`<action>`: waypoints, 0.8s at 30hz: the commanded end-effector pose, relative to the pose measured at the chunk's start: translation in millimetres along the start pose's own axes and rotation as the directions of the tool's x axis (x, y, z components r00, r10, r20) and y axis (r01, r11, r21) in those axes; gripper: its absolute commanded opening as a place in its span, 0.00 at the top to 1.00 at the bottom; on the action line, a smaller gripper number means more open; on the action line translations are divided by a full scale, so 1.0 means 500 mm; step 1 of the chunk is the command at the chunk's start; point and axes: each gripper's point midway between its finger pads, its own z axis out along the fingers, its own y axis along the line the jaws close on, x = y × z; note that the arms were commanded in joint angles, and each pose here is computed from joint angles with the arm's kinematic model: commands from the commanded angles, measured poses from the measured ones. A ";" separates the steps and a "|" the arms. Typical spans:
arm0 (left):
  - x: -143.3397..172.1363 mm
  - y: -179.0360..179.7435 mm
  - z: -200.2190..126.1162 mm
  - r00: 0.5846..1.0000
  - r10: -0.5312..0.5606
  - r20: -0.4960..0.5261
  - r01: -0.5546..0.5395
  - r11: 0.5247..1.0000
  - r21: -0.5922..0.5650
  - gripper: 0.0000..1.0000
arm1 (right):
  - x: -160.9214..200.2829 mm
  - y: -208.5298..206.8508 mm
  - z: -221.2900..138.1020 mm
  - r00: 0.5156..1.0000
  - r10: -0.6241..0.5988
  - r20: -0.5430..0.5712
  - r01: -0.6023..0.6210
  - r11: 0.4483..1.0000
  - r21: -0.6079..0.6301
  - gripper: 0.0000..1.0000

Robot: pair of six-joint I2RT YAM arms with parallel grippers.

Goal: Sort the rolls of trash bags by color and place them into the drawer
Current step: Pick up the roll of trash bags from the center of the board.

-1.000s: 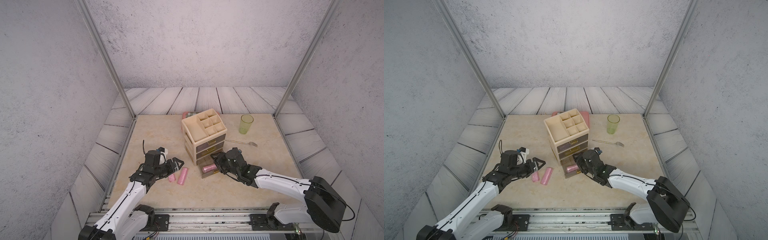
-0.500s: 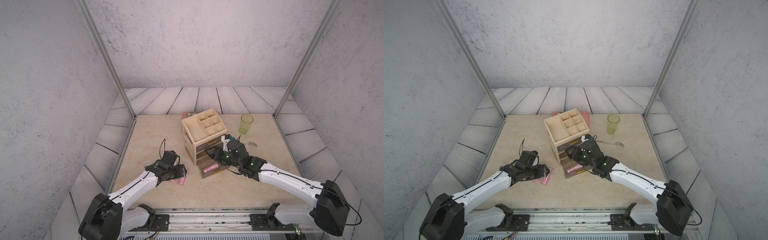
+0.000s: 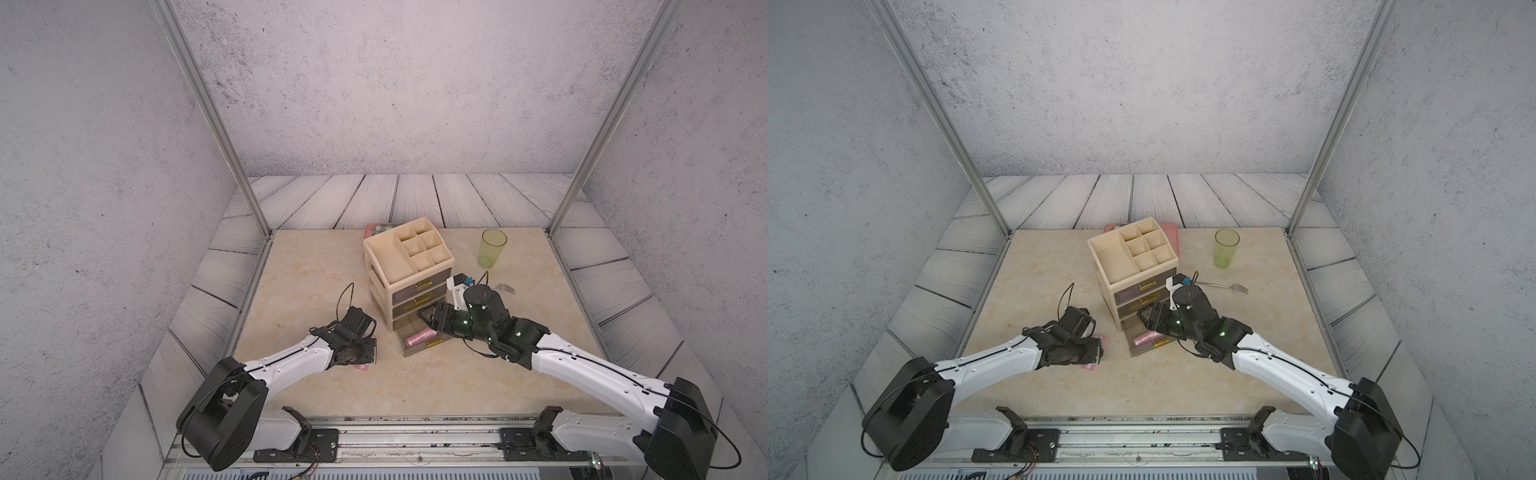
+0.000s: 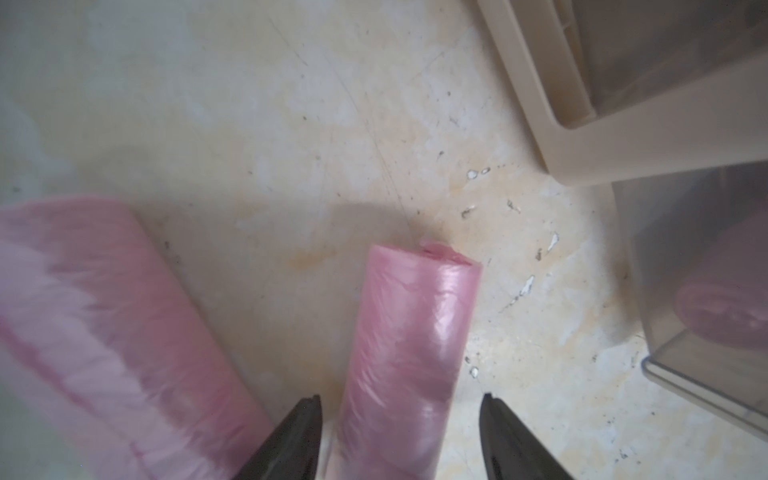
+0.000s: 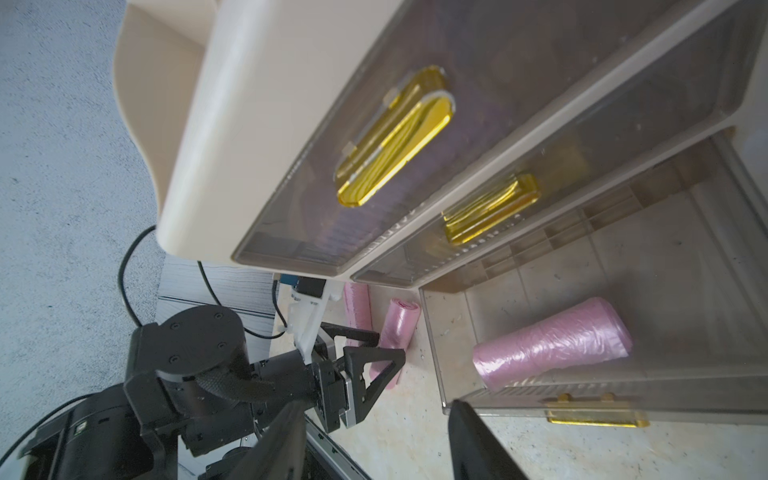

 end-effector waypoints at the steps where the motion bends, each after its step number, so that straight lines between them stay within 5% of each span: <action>1: 0.009 0.008 0.016 1.000 -0.004 -0.004 0.004 1.000 -0.018 0.37 | 0.009 -0.002 -0.007 1.000 -0.010 -0.016 0.010 1.000 -0.018 0.41; 4: 0.023 0.008 0.026 0.999 -0.033 -0.010 0.033 0.999 0.006 0.43 | 0.006 0.000 -0.012 1.000 -0.014 -0.012 0.013 1.000 -0.023 0.40; 10: 0.022 -0.002 -0.001 0.999 -0.044 0.029 0.042 0.997 0.065 0.76 | 0.007 0.022 -0.012 0.999 -0.017 -0.031 0.015 0.998 -0.066 0.38; 15: -0.006 -0.060 -0.099 0.991 -0.023 0.134 -0.014 0.963 0.268 0.75 | 0.012 0.058 0.004 0.997 0.009 -0.077 -0.020 0.989 -0.145 0.32; 19: -0.029 -0.116 -0.204 0.967 -0.043 0.251 -0.082 0.881 0.467 0.72 | 0.017 0.097 0.032 0.990 0.054 -0.128 -0.084 0.968 -0.238 0.28; 24: -0.043 -0.160 -0.286 0.962 -0.080 0.260 -0.098 0.789 0.607 0.71 | 0.029 0.149 0.054 0.987 0.036 -0.160 -0.084 0.948 -0.306 0.27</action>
